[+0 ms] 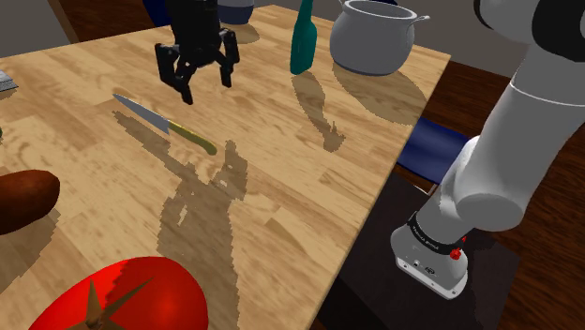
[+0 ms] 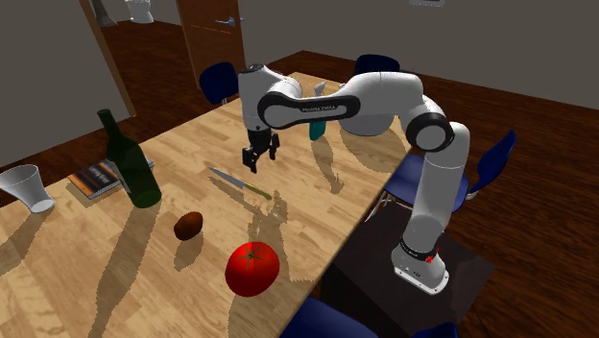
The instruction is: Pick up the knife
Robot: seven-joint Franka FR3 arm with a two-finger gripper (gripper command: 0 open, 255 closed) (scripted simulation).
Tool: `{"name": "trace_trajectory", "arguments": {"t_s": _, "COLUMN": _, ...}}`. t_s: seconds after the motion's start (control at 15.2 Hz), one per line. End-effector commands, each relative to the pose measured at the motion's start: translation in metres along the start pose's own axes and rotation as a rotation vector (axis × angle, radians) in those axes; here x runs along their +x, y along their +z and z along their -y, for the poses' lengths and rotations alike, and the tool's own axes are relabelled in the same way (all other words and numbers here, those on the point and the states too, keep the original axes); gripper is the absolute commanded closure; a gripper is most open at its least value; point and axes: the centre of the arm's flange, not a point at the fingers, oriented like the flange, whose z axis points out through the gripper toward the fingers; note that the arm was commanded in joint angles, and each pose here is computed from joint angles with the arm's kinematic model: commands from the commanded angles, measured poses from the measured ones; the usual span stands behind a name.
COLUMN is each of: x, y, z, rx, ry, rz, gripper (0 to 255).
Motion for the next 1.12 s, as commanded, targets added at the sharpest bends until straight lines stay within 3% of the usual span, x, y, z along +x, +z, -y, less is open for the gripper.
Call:
{"name": "trace_trajectory", "arguments": {"t_s": 0.0, "x": 0.011, "y": 0.001, "z": 0.024, "rx": 0.004, "ry": -0.011, "rz": 0.006, "gripper": 0}}
{"name": "trace_trajectory", "arguments": {"t_s": 0.4, "x": 0.04, "y": 0.002, "z": 0.091, "rx": 0.016, "ry": -0.044, "rz": 0.023, "gripper": 0}}
{"name": "trace_trajectory", "arguments": {"t_s": 0.99, "x": 0.04, "y": 0.042, "z": 0.091, "rx": 0.016, "ry": -0.044, "rz": 0.023, "gripper": 0}}
{"name": "trace_trajectory", "arguments": {"t_s": 1.06, "x": 0.039, "y": 0.043, "z": 0.091, "rx": 0.015, "ry": -0.044, "rz": 0.023, "gripper": 255}}
